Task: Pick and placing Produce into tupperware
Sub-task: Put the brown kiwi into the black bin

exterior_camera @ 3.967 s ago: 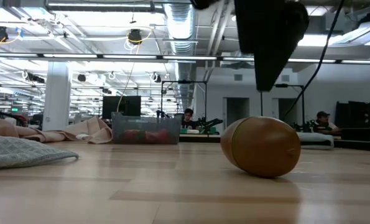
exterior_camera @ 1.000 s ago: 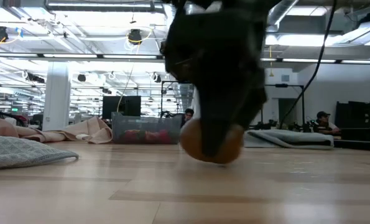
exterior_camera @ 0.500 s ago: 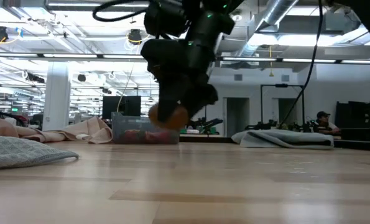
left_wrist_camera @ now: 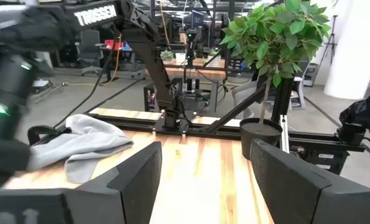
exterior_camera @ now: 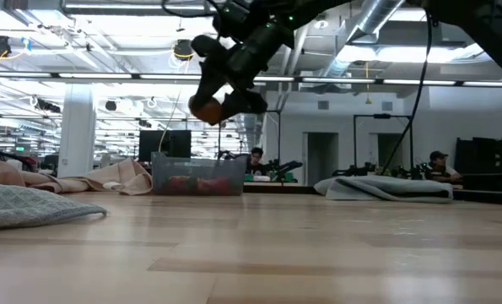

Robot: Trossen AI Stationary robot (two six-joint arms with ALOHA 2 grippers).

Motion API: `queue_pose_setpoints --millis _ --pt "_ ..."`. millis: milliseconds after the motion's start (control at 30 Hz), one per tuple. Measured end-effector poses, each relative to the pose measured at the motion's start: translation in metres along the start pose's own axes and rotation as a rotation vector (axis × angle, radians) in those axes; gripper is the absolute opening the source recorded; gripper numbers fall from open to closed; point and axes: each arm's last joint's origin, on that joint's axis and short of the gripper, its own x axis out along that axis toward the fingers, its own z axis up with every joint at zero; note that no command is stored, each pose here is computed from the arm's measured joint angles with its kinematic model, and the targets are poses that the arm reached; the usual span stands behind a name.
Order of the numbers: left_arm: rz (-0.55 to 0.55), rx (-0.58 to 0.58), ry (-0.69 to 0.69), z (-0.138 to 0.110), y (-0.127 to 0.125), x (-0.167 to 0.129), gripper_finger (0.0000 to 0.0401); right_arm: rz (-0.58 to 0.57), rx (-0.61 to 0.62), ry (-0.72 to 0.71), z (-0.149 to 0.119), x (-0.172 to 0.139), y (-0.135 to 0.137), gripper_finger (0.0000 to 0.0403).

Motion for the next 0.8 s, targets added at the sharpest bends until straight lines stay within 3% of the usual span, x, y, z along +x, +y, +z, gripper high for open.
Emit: queue_pose_setpoints --millis 400,800 --pt "0.004 0.0 0.0 0.0 0.0 0.0 0.0236 0.012 0.179 -0.19 0.041 -0.029 -0.075 0.0271" --pt "0.027 0.0 -0.002 0.0 0.001 0.0 0.0236 0.026 0.258 -0.141 0.035 0.01 -0.11 0.0271"
